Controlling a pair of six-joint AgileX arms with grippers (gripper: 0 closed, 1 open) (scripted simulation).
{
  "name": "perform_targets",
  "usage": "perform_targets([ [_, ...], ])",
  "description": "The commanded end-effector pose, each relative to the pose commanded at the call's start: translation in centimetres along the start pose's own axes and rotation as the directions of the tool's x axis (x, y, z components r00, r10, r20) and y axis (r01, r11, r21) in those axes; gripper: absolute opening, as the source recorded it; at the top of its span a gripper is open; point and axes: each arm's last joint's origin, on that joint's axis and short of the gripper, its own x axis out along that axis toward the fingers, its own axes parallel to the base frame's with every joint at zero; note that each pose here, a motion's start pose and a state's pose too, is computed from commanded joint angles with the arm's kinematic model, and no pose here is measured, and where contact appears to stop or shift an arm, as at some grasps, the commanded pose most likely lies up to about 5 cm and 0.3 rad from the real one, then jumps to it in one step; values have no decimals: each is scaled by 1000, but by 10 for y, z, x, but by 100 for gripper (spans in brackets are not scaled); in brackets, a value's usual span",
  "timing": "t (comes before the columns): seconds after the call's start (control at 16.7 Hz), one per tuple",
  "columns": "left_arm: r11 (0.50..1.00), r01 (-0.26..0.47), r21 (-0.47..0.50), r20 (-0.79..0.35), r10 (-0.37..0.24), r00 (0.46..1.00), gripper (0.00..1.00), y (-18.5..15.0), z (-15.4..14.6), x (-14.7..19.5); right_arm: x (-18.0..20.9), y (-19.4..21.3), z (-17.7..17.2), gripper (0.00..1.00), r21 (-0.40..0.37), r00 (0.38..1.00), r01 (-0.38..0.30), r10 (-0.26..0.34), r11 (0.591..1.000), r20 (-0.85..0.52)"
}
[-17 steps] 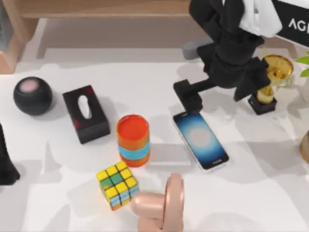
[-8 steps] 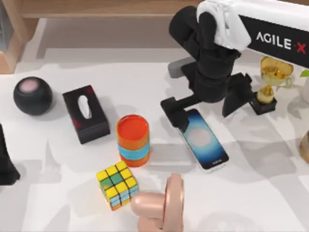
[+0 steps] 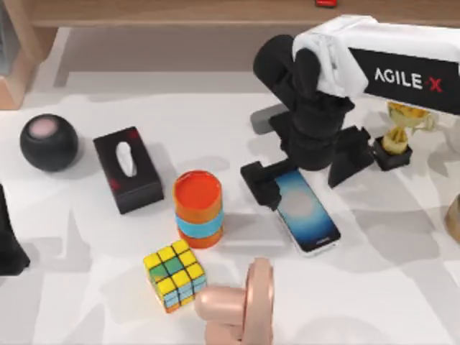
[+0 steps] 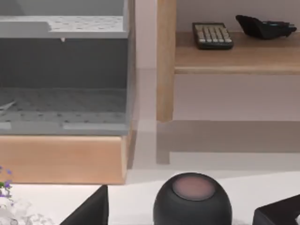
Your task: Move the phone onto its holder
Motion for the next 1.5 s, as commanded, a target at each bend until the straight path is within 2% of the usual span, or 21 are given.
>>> perform_targets([
  [0.24, 1000, 0, 0, 0, 0, 1000, 100, 0, 0, 0, 38, 3, 1, 100, 0, 1000, -1, 1, 1000, -1],
  [0.6, 1000, 0, 0, 0, 0, 1000, 100, 0, 0, 0, 43, 7, 0, 100, -2, 1000, 0, 0, 1000, -1],
  [1.38, 1000, 0, 0, 0, 0, 1000, 100, 0, 0, 0, 43, 7, 0, 2, -2, 1000, 0, 0, 1000, -1],
  [1.5, 1000, 0, 0, 0, 0, 1000, 100, 0, 0, 0, 43, 7, 0, 0, -2, 1000, 0, 0, 1000, -1],
])
